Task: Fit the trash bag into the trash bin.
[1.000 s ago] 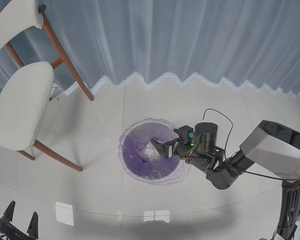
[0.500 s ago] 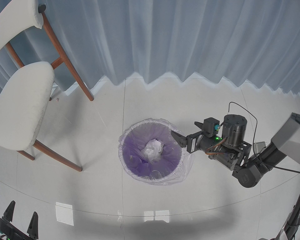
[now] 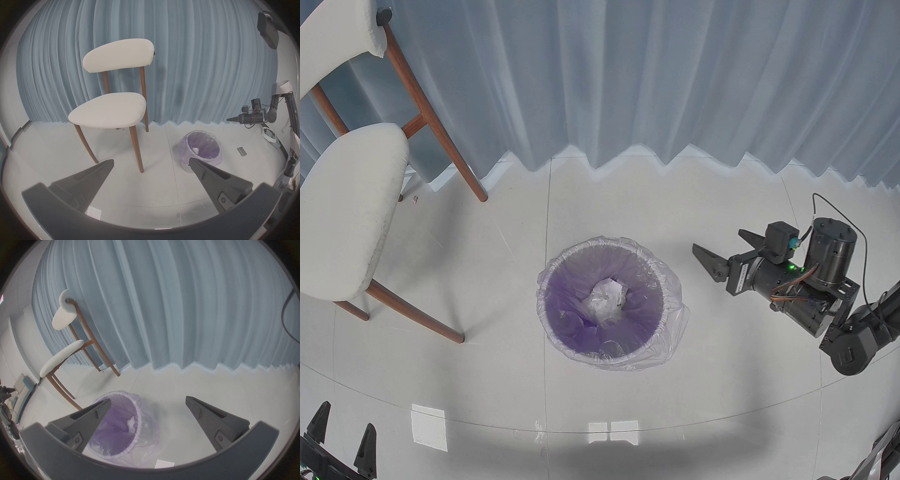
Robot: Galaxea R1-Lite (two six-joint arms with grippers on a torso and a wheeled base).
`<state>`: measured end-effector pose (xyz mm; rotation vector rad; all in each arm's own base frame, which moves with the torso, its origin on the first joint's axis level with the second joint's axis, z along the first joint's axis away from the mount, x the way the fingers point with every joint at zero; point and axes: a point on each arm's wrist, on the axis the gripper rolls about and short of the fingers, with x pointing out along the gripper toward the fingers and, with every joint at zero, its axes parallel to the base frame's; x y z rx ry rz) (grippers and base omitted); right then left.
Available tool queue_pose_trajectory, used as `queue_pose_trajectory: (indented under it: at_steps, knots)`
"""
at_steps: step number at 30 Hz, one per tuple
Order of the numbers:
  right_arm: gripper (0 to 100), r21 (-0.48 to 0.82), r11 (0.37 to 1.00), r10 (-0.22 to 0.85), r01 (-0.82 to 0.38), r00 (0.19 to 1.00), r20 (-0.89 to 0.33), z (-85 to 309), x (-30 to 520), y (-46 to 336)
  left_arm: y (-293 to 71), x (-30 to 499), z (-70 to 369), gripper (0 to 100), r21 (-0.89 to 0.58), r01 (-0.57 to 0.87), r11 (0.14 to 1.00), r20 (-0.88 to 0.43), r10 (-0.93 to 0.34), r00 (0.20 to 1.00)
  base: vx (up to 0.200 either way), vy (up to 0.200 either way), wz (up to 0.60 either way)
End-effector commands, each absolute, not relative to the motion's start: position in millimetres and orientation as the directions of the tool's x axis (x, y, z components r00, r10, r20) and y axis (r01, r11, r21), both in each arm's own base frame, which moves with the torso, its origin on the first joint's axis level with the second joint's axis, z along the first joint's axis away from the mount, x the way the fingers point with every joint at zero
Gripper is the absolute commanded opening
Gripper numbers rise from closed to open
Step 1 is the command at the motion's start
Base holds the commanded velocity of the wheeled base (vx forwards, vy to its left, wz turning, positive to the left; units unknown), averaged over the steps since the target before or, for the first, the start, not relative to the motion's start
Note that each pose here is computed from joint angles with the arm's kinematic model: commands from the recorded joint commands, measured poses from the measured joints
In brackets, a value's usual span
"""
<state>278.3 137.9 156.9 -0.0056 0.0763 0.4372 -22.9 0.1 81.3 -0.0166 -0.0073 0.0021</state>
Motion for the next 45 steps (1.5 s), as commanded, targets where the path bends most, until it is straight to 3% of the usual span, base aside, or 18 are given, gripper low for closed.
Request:
queue_pose_trajectory:
  at_steps: [1,14,30,45]
  knots:
    - [100,0.012,0.923,0.385,-0.385,0.922,-0.026,175.4,256.5,114.0,0.1,-22.3,76.2,100,-0.017,-0.003,1.000,0.000,0.003,1.000,0.000,0.000,0.00]
    - [100,0.010,0.978,0.207,-0.207,0.978,0.009,185.7,211.6,60.6,0.1,-22.3,76.2,100,-0.018,-0.003,1.000,0.000,0.003,1.000,0.000,0.000,0.00]
    - [100,0.002,1.000,-0.025,0.025,1.000,-0.018,155.6,125.5,5.6,0.1,-22.3,76.1,100,-0.017,-0.003,1.000,-0.002,0.003,1.000,0.000,0.000,0.00]
    - [100,-0.002,0.998,-0.061,0.061,0.998,-0.020,134.0,48.6,-0.8,0.2,-22.3,76.1,100,-0.017,-0.002,1.000,-0.002,0.002,1.000,0.000,0.000,0.00]
